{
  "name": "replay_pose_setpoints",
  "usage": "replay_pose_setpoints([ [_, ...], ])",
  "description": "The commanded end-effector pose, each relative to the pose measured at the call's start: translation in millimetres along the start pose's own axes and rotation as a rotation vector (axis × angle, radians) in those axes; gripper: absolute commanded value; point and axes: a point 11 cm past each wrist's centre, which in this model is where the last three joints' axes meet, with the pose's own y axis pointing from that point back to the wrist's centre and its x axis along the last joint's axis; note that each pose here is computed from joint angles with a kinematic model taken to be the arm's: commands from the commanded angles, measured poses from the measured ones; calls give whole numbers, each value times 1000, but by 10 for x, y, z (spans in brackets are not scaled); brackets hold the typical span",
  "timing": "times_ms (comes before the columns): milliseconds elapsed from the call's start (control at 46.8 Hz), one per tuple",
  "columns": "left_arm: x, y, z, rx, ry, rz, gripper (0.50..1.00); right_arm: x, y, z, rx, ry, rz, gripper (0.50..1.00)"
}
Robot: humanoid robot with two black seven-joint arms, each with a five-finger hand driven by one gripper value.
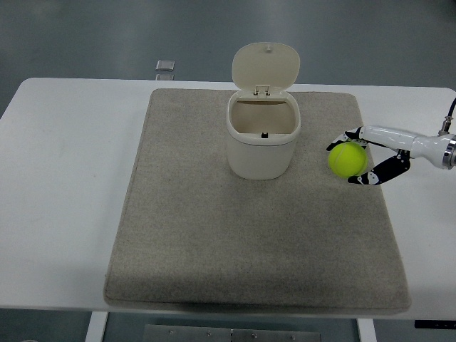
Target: Pick up the tennis ball and place it in the box.
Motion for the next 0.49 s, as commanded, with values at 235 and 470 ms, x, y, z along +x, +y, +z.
replay_pose_setpoints([
  [235, 0, 0, 0, 0, -1, 0, 996, 564, -17, -484, 133, 15, 34, 500],
  [470, 0, 0, 0, 0, 0, 0, 996, 822, -189, -834, 226, 27, 71, 500],
])
